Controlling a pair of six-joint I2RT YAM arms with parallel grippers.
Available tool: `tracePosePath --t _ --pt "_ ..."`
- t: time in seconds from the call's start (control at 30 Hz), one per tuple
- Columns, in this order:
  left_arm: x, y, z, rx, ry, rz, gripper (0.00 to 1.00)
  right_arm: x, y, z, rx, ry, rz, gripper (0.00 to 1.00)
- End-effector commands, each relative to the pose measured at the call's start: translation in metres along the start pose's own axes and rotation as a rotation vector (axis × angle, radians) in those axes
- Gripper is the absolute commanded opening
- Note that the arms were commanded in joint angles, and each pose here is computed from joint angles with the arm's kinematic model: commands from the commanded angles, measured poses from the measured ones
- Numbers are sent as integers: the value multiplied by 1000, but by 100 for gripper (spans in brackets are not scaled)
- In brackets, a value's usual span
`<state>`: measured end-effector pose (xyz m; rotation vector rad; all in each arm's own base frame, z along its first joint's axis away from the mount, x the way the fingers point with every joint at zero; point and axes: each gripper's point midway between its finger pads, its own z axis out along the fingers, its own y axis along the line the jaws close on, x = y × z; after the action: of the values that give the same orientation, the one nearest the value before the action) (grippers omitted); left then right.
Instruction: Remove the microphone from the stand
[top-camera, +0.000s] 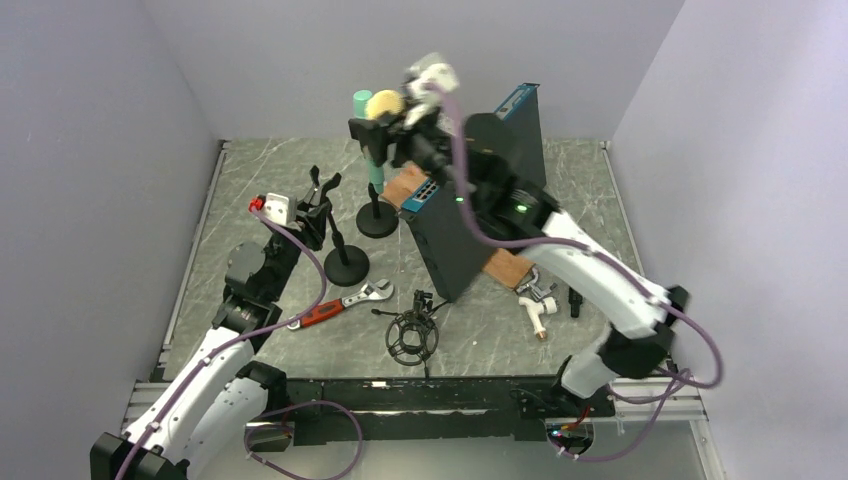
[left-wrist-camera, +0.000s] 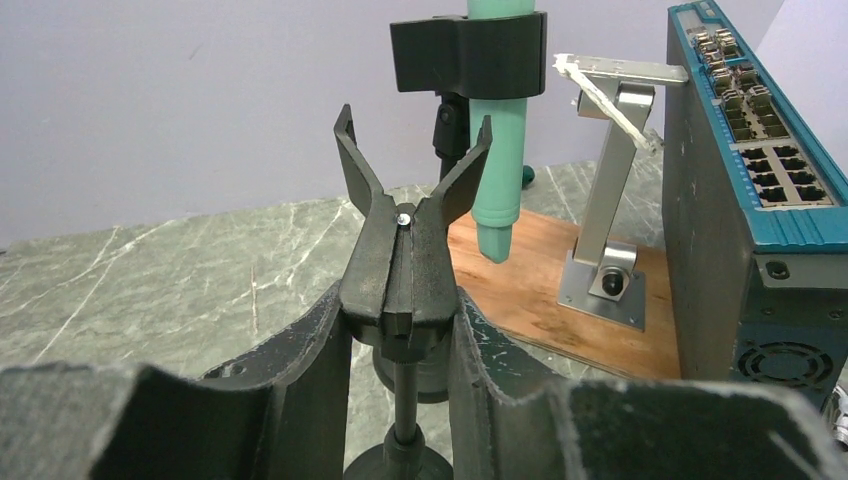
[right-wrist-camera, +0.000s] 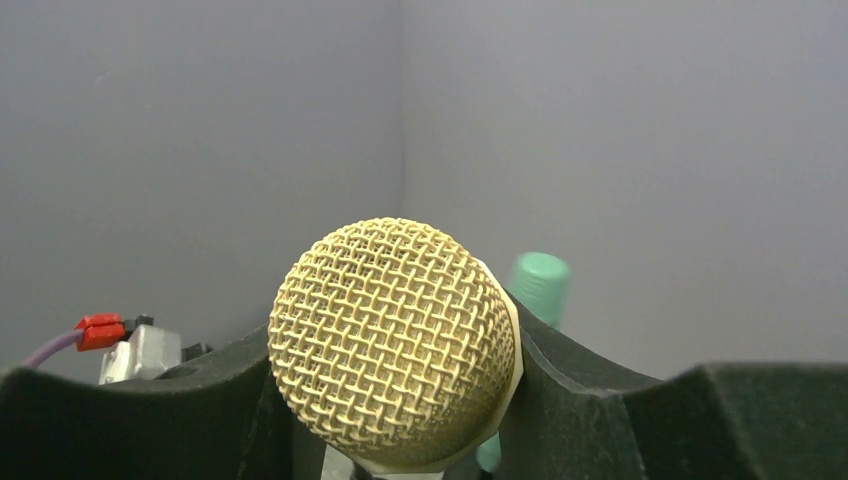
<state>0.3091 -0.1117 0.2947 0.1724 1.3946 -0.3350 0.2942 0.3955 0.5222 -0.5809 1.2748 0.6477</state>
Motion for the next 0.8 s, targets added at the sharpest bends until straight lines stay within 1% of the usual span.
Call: tracePosePath --t 0.0,0.07,0.1,0.13,0.17,0.27,0.37,0.47,0.53,0.63,0.77 --pt "-3 2 1 -20 25 -26 16 -74 -54 -64 136 -215 96 0" --pt "-4 4 -1 -33 17 -48 35 -68 -75 -87 225 -193 76 0" --pt "-5 3 -2 -32 11 -53 43 -63 -87 -98 285 -171 61 0" --pt "-6 3 -2 -32 6 -56 48 -54 -99 -109 348 -137 40 0" --pt "-6 3 -3 -35 5 -60 52 -47 -111 -121 414 -108 15 0" --pt "-7 1 -4 -33 7 -67 59 -21 -152 -161 630 -15 -78 0" --pt "-11 -2 -5 -18 -8 -78 62 8 -196 -206 848 83 -157 0" --pt "-13 -5 -6 -6 -13 -84 66 41 -226 -244 987 181 -191 0" --pt "-16 -7 -7 1 -16 -84 70 61 -243 -261 1053 228 -171 0" --pt "-19 -9 -8 6 -24 -84 78 101 -271 -283 1144 346 -125 0" --pt "-23 -8 -11 -5 -30 -75 81 153 -314 -314 1288 529 -25 0"
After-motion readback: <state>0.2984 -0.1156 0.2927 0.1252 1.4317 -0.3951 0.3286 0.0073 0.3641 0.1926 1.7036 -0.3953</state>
